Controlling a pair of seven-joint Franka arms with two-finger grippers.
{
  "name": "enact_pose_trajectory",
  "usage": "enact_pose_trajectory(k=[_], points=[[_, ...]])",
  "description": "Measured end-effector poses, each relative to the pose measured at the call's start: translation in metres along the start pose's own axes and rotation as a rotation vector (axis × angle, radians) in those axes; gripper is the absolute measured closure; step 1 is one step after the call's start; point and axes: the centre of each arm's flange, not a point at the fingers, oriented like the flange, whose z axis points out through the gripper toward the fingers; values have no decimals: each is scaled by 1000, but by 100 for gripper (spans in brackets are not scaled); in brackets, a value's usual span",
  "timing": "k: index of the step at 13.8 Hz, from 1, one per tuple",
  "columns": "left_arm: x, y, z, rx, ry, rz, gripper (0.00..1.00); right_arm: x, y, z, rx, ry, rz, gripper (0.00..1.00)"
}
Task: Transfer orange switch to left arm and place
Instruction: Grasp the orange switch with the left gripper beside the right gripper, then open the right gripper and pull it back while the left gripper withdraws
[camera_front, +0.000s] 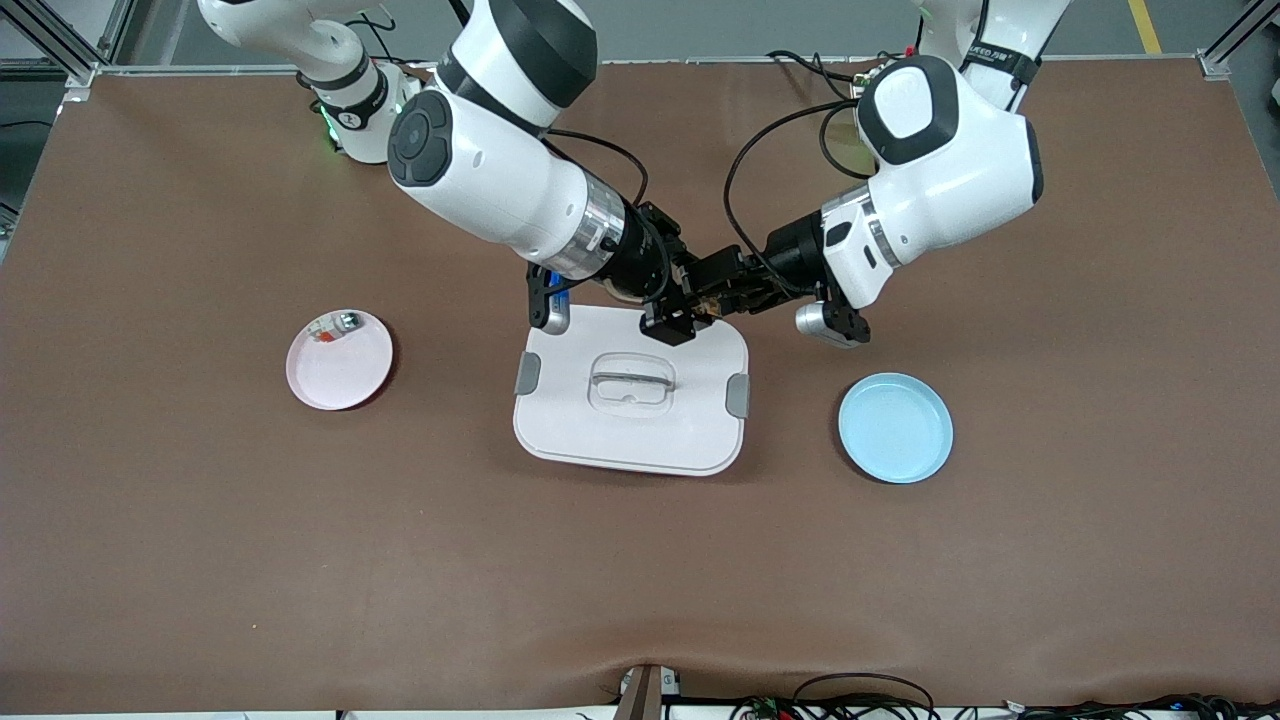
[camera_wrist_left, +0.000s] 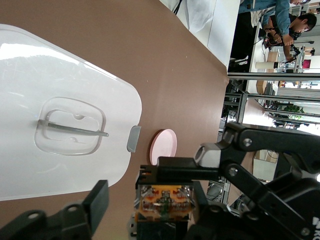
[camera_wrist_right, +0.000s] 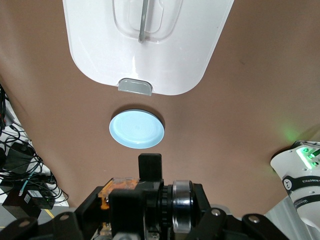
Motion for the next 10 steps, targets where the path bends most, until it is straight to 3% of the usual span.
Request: enact_pose_trajectory(k=[3, 10], points=[[-1, 3, 0, -3, 0, 14, 60, 1, 0, 5, -6, 2, 1, 26], [-1, 2, 1, -3, -1, 14, 60, 1, 0, 6, -8, 3, 3, 26]])
